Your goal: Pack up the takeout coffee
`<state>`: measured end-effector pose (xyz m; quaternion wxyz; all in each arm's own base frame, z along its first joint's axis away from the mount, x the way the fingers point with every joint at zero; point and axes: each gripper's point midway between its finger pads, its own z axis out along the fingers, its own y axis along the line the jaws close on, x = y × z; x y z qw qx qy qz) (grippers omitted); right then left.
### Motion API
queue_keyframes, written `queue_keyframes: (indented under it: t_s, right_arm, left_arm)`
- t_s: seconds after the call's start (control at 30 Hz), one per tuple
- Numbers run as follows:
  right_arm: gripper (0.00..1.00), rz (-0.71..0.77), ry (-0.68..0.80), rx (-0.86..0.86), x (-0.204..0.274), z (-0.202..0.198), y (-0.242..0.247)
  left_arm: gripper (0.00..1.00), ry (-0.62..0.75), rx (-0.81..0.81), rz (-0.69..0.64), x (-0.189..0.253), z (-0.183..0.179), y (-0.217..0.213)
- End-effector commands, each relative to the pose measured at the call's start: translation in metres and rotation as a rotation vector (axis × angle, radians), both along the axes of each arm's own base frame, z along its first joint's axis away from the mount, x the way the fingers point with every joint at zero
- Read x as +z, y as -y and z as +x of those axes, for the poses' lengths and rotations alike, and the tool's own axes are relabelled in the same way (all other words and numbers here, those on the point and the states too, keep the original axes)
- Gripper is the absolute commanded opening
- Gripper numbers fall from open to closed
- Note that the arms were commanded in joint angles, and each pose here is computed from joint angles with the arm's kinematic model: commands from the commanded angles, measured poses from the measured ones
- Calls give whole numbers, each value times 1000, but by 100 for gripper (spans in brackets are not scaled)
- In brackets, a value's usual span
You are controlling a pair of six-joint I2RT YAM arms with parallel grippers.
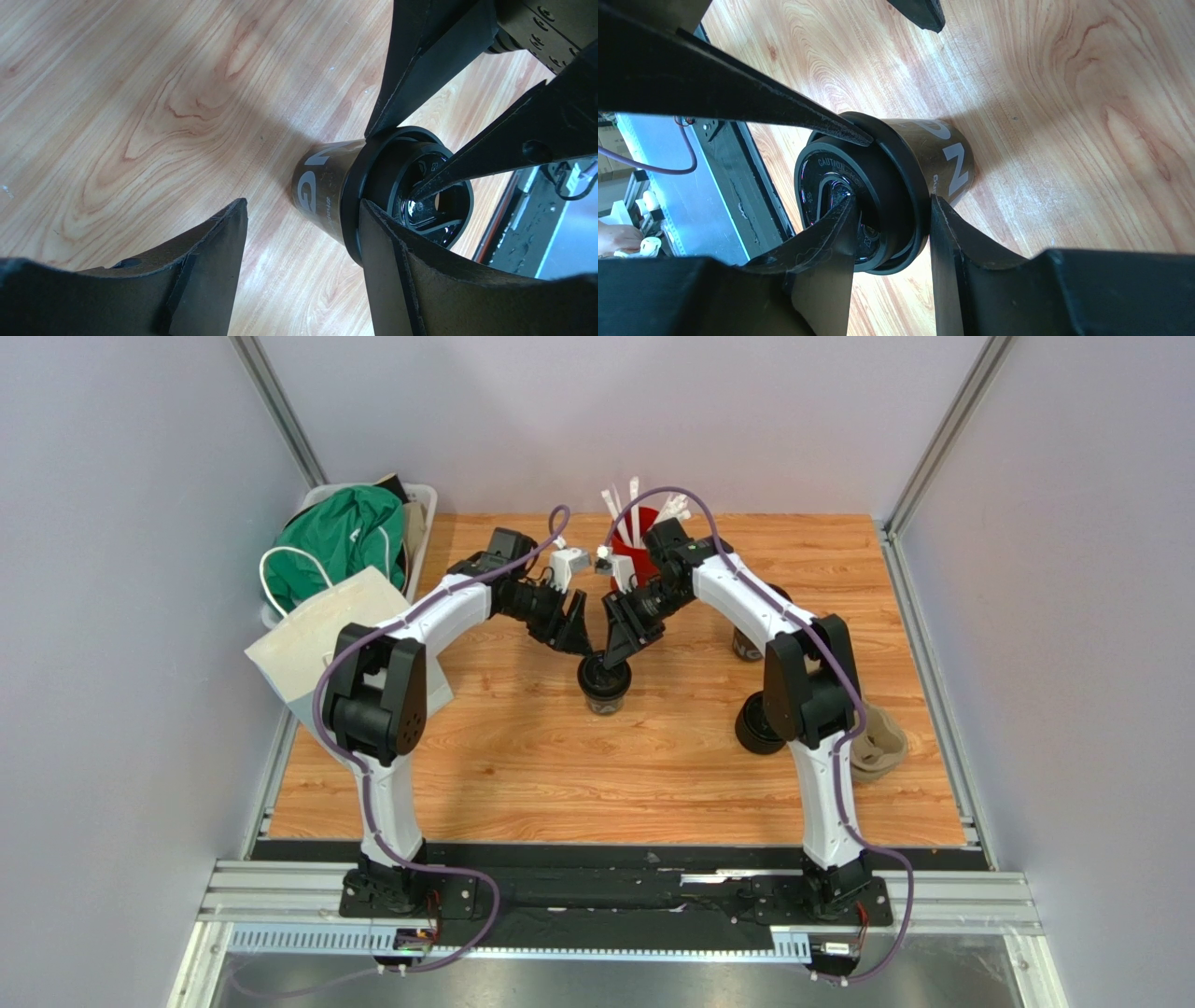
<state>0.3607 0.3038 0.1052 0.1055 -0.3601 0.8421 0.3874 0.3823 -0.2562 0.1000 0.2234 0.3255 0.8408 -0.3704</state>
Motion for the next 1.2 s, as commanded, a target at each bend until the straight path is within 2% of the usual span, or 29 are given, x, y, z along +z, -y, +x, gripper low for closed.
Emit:
queue_keyframes:
  t_s: [0.0,0.3,0.43,0.67,0.83,1.03,1.17]
  right_arm:
    - [33,-244,57,-50,-56,13,33]
    - [33,-282,101,-53,-59,10,42]
    - [33,-286,103,-53,-62,9,44]
    - [33,-265,115,-68,-52,10,40]
    - [33,-250,124,-82,-45,11,39]
    - [35,-224,122,-85,-38,10,35]
    - [38,-222,132,-106,-32,13,35]
  left_arm:
    - [66,-78,-17,301,-64,-28,-38]
    - [63,-84,-63,366,-77,-38,-37]
    - [64,-78,-47,348,-71,-34,-33]
    - [71,61,23,140,15,0,-9]
    - [74,123,19,50,63,4,0]
    - [75,141,-33,-5,87,-9,3]
    - [75,123,-67,-21,88,-22,3]
